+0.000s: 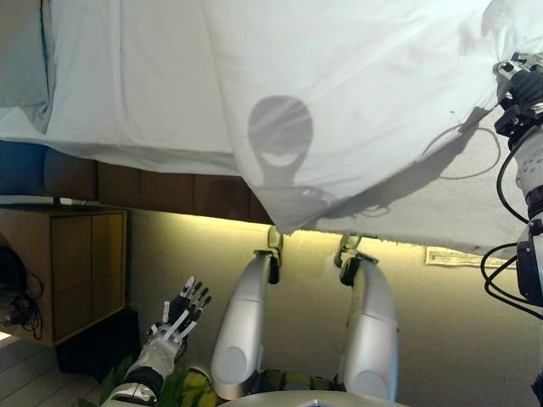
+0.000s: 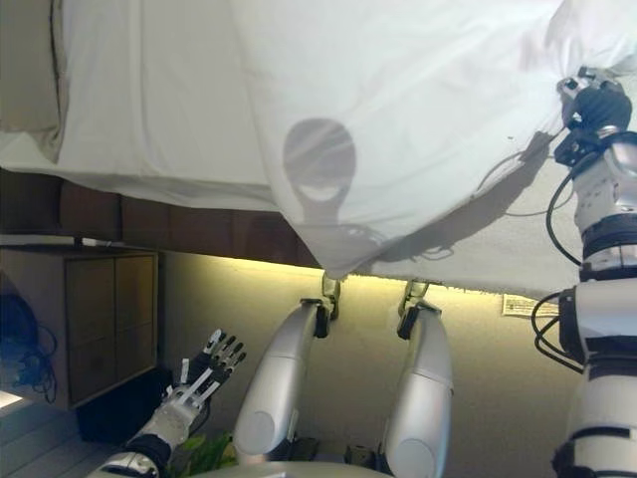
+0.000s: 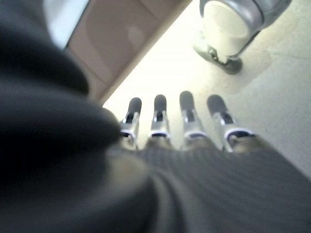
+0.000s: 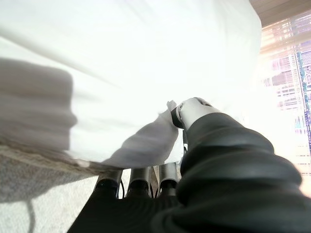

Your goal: Make the bed neatly

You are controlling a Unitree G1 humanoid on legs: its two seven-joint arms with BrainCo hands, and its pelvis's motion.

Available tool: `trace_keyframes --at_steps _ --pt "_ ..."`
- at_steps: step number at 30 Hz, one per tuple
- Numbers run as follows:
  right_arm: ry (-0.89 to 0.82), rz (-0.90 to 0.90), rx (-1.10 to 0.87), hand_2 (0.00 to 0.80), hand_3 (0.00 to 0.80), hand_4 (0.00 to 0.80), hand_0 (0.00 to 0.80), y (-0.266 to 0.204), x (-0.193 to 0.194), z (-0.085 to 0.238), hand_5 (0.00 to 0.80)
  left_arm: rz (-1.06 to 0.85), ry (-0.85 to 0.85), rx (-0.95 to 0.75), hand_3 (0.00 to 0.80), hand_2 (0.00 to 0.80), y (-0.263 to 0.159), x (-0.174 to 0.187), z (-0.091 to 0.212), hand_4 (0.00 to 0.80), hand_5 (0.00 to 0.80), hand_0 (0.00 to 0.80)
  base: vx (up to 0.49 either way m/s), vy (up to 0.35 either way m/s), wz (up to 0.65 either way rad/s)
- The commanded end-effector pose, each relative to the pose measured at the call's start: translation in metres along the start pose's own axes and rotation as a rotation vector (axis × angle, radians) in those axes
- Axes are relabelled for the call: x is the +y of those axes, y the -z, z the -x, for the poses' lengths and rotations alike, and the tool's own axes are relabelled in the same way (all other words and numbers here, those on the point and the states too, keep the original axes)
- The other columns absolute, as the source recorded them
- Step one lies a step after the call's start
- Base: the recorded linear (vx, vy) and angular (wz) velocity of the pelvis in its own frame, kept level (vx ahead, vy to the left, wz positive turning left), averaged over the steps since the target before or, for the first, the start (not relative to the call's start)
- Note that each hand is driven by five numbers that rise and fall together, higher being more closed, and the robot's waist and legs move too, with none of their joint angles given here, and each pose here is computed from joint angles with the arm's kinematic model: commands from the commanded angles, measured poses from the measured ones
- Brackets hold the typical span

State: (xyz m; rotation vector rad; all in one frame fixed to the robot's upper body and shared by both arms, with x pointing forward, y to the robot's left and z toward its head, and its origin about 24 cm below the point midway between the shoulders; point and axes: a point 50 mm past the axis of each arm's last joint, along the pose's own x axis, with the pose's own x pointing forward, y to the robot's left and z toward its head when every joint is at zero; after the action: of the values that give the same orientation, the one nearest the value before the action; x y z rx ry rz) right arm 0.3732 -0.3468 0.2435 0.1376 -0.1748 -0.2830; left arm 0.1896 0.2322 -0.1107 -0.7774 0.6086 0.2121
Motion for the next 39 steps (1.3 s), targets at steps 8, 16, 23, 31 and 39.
trace_keyframes --at_steps 8,16,23,31,39 --pt "-0.150 -0.050 -0.056 0.800 0.800 0.800 0.800 -0.010 0.024 -0.003 0.800 -0.032 0.052 -0.136 0.000 0.000 -0.031 0.000 0.003 0.000 0.000 0.000 -0.001 0.007 -0.02" --pt "-0.205 -0.071 -0.017 0.800 0.800 0.800 0.800 0.013 0.041 -0.001 0.800 -0.098 0.326 -0.394 0.000 0.000 -0.093 -0.079 -0.010 0.000 0.000 0.000 -0.029 0.009 -0.01" --pt "-0.248 -0.083 0.048 0.800 0.800 0.800 0.800 0.029 0.050 0.001 0.800 -0.160 0.366 -0.418 0.000 0.000 -0.103 -0.109 -0.016 0.000 0.000 0.000 0.042 0.002 -0.04" --pt "-0.294 -0.129 0.085 0.800 0.800 0.800 0.800 0.040 0.067 0.002 0.800 -0.122 0.402 -0.392 0.000 0.000 -0.095 -0.144 -0.028 0.000 0.000 0.000 0.059 -0.044 -0.03" --pt "-0.354 -0.180 0.084 0.800 0.800 0.800 0.800 0.044 0.102 0.003 0.800 0.016 0.453 -0.288 0.000 0.000 -0.084 -0.189 -0.040 0.000 0.000 0.000 0.028 -0.116 -0.02"
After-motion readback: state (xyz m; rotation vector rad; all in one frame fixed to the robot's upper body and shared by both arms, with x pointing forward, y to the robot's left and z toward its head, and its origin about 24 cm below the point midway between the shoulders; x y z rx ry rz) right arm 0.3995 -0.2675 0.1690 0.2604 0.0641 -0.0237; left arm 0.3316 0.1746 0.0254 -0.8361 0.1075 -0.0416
